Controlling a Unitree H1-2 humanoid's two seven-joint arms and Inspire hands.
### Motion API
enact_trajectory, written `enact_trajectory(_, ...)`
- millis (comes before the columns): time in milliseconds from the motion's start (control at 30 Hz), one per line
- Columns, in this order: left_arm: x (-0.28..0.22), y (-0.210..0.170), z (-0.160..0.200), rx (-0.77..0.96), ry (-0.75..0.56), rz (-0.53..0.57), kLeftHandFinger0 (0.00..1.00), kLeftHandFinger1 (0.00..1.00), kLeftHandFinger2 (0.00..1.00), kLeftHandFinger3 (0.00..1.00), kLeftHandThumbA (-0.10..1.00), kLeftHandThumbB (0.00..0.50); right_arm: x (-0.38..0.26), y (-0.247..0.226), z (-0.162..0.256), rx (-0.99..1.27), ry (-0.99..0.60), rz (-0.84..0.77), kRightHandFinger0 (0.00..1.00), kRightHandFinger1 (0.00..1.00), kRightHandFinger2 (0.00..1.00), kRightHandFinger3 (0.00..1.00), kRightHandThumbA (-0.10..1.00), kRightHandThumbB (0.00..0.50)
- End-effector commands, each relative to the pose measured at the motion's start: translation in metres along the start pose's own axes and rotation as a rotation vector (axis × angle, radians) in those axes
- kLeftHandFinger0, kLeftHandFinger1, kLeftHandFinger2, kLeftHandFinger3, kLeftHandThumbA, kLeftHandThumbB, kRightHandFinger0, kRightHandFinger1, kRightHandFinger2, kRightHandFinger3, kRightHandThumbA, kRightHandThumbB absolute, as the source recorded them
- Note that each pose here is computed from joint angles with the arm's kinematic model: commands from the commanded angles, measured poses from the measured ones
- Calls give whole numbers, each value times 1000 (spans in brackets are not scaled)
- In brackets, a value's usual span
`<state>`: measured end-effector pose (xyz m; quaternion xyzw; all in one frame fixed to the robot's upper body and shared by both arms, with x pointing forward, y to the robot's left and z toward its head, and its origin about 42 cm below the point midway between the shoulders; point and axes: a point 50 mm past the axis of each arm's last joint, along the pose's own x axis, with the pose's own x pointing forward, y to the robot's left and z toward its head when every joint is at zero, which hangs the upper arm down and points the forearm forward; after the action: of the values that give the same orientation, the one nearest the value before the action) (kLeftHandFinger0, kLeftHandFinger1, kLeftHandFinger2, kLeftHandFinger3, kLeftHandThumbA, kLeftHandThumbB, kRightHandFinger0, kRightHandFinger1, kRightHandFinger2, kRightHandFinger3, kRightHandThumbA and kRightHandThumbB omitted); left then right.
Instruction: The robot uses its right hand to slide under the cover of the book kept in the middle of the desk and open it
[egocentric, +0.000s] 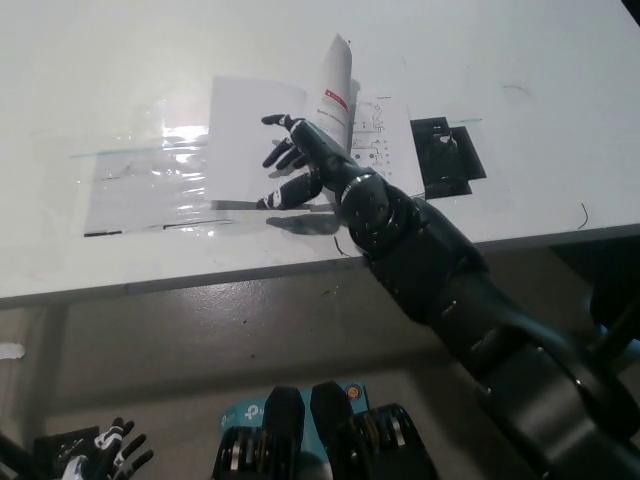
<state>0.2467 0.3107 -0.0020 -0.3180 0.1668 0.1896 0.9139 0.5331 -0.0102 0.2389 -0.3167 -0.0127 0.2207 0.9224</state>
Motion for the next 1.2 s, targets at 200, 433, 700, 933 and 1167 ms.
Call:
enact_trajectory(200, -3, 0, 4, -13, -24, -20, 746, 744, 811, 850, 861, 179, 4, -16, 22, 22, -96, -40, 727, 637, 566, 905, 1000, 240)
enact_trajectory(433, -7, 4, 2, -4, -18, -5, 724, 727, 782, 844, 883, 195, 4, -18, 31, 106, -118, -63, 604, 546, 539, 878, 1000, 210)
enact_trajectory(700, -13, 11, -8, -22, -8, 24, 716, 733, 775, 814, 863, 206, -24, -80, 78, 665, -268, -98, 652, 605, 602, 925, 1000, 191)
enact_trajectory(933, -17, 13, -14, -73, -7, 41, 743, 753, 792, 841, 846, 188, -98, -134, 82, 1175, -432, -161, 654, 639, 669, 949, 1000, 194)
enact_trajectory(1167, -20, 17, -17, -67, -3, 41, 736, 750, 791, 877, 885, 195, -160, -157, 34, 1313, -533, -252, 782, 717, 712, 977, 1000, 220)
